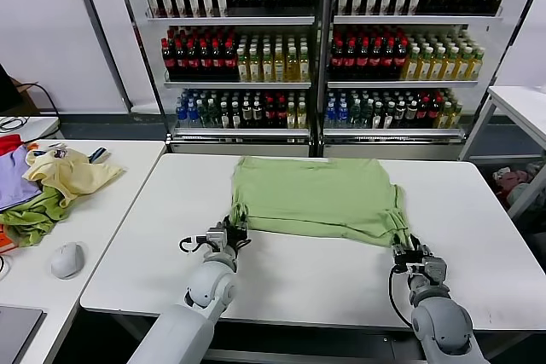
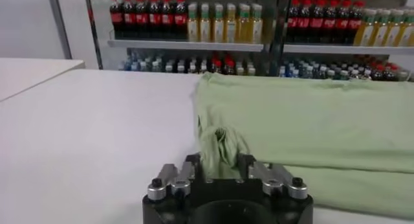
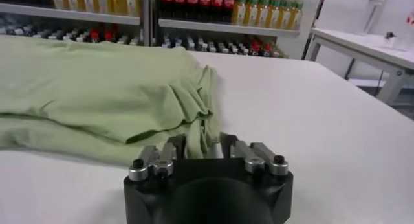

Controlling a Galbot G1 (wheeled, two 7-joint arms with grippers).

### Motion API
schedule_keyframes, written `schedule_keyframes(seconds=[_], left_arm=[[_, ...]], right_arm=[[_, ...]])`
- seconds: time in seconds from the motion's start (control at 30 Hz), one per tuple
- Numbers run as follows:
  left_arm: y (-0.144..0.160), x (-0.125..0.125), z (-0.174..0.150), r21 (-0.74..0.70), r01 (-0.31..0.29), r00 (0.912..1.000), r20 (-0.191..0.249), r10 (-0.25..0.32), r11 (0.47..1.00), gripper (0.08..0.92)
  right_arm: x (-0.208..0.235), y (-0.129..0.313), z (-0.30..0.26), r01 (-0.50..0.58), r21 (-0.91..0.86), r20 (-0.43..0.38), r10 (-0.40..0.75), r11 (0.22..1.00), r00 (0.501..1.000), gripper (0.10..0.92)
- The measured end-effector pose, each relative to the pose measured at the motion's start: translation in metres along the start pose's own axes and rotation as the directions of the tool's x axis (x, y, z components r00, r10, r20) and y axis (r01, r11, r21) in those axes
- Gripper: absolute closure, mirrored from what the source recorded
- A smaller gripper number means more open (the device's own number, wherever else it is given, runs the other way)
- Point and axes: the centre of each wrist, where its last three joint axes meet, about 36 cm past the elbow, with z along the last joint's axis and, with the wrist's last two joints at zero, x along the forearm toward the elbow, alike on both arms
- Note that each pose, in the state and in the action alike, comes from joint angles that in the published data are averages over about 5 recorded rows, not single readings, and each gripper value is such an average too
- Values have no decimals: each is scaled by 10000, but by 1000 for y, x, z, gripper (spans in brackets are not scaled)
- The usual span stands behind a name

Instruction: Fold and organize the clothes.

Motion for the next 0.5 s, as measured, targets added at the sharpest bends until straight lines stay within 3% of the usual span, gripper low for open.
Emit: schedule_keyframes(seconds=[0.1,0.23,0.5], left_arm=[[3,2,1,119,-55,10000,-46,55,9999,800],[6,7,3,304,-115,9999,-45,116,9995,879],[9,32,13,522,-187,9998,-14,188,9985,889]], right_arm=[[3,0,1,96,9,46,-96,10000,9999,851],[9,2,1,193,-26,138,-192,9998,9997,904],[37,2,6,299,-33,290,-298,9995,9991,908]])
